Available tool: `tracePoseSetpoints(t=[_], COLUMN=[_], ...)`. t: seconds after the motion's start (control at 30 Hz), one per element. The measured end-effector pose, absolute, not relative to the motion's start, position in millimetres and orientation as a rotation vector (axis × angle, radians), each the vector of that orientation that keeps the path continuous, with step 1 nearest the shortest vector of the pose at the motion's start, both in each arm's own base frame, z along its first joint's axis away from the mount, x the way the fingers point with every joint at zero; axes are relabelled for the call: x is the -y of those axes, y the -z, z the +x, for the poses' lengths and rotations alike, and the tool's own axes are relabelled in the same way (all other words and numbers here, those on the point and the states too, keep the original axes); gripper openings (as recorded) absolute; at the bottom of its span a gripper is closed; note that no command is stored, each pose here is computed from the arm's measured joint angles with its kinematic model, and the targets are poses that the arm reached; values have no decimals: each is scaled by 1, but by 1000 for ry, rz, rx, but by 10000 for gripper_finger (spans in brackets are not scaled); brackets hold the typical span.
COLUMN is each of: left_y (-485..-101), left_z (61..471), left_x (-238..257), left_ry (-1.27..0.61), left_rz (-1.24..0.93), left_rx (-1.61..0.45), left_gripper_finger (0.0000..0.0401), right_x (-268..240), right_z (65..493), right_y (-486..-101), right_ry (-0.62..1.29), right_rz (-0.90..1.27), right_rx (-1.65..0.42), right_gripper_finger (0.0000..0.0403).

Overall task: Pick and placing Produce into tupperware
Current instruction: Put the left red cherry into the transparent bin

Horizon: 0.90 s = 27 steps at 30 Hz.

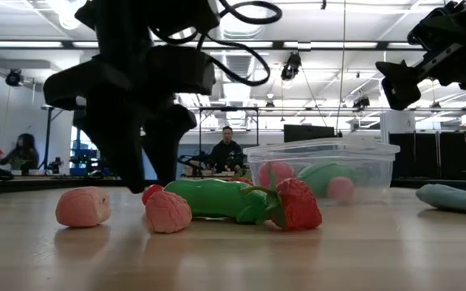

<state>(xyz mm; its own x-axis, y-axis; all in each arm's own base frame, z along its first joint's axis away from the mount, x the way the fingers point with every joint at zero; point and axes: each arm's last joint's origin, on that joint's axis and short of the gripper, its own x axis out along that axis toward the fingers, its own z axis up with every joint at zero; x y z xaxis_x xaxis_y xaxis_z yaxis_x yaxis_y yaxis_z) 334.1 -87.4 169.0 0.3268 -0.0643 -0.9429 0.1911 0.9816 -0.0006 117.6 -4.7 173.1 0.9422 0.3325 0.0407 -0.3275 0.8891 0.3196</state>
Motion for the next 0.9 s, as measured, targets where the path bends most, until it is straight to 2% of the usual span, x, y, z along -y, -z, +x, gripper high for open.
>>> tracePoseSetpoints(t=[0.23, 0.63, 0.9], left_y=[-164, -162, -158], left_z=[338, 337, 336], left_x=[91, 91, 93], left_ry=[125, 124, 133], left_rz=[72, 77, 80], left_rx=[-1212, -1228, -1239], left_gripper_finger=[271, 177, 168], right_x=[5, 5, 5], right_z=[118, 118, 118], right_y=[-173, -173, -173], right_ry=[-343, -343, -342], right_rz=[329, 329, 329], right_rx=[-14, -16, -16], right_gripper_finger=[325, 325, 325])
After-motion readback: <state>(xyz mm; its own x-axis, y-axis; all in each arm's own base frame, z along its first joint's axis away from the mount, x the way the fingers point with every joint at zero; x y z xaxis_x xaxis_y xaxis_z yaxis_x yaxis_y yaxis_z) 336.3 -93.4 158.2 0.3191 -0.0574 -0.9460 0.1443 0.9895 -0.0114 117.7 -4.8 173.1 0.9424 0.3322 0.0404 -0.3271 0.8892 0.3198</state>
